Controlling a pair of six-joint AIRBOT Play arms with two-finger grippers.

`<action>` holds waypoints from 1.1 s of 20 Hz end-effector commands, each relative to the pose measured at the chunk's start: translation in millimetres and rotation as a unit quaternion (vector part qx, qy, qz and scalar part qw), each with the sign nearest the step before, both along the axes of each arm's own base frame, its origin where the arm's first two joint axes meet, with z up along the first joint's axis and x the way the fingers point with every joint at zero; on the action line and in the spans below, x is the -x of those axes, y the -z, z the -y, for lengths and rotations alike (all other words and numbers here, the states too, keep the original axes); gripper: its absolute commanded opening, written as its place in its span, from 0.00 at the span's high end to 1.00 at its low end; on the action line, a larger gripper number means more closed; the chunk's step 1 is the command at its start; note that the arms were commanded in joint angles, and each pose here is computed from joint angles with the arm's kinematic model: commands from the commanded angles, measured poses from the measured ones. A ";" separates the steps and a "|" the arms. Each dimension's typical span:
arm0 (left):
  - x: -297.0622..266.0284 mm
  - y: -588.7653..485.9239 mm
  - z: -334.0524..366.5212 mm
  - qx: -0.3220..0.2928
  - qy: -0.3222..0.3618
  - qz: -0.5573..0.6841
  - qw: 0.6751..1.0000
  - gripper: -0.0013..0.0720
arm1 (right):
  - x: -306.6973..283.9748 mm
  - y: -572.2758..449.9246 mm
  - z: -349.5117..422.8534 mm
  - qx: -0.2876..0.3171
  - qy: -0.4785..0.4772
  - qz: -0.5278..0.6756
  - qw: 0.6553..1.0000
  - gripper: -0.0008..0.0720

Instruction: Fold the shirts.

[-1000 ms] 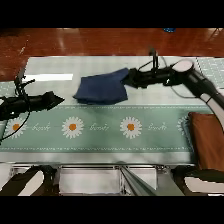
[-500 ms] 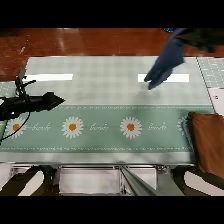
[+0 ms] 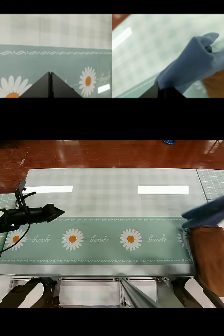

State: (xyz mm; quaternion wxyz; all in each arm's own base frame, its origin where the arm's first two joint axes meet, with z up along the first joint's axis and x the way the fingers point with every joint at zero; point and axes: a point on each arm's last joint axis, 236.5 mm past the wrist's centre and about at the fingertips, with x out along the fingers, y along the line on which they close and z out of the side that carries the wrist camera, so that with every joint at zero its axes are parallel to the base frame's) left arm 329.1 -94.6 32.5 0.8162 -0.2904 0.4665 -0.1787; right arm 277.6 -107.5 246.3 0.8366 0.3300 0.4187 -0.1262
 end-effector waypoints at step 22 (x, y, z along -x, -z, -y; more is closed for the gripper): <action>-69.7 -129.6 8.1 0.009 0.006 0.151 0.988 0.96 | -3.3 51.7 36.1 0.012 0.043 0.000 0.999 0.95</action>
